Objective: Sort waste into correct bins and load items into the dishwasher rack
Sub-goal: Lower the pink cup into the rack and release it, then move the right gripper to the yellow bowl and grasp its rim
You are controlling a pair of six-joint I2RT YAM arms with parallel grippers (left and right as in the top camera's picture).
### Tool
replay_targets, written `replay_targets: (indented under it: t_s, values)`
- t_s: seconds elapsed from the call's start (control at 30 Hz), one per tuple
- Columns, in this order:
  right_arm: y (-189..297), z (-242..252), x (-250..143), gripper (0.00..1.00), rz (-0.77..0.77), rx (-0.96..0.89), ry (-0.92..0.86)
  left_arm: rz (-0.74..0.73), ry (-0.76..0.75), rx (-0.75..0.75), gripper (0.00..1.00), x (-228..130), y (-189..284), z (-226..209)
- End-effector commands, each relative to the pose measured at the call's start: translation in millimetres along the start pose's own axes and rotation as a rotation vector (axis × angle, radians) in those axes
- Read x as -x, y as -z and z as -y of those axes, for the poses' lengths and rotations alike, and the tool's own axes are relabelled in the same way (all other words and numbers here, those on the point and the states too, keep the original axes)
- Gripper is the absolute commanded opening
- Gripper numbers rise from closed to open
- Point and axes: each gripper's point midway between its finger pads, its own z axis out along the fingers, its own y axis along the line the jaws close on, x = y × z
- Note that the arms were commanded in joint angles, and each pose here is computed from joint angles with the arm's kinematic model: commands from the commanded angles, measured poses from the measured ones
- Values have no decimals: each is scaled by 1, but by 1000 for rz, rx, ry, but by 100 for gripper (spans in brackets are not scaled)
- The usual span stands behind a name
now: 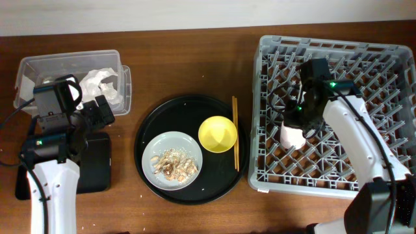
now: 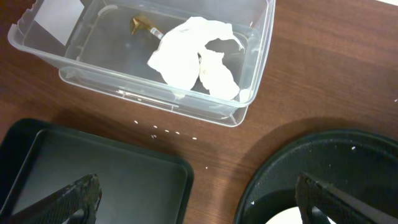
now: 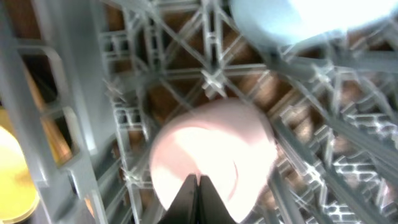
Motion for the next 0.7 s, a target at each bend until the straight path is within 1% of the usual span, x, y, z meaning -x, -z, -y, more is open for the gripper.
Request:
replay_targets:
  t_s: [0.0,0.1,0.2,0.23,0.3,0.33,0.37,0.4,0.5,0.53,0.57,0.67]
  values:
    - [28,15,-1,4,-8,-93,-36,11,-4,-5,99,2,2,-1]
    - [46,12,-8,4,-37,-78,-35,10,-4,-5,99,2,2,0]
    - [46,3,-7,4,-39,-31,-35,10,-4,-5,99,2,2,0]
    - [47,-12,-9,4,-52,50,-4,10,-4,-5,99,2,2,0]
    - [51,-53,-13,4,-56,227,148,10,-4,-5,99,2,2,0]
    - [52,-71,-15,12,-41,268,215,10,-4,-5,99,2,2,0]
    - [52,-86,-16,38,-20,274,267,10,-4,-5,99,2,2,0]
    - [51,-95,-18,49,-6,260,292,11,-4,-5,99,2,2,0]
    - [41,-90,-13,49,47,75,189,10,-4,-5,99,2,2,-1]
    - [35,-89,-10,52,54,38,175,11,-4,-5,99,2,2,0]
    - [32,-91,-10,52,50,37,175,10,-4,-5,99,2,2,0]
    - [1,-93,-10,52,-21,4,142,10,-4,-5,99,2,2,0]
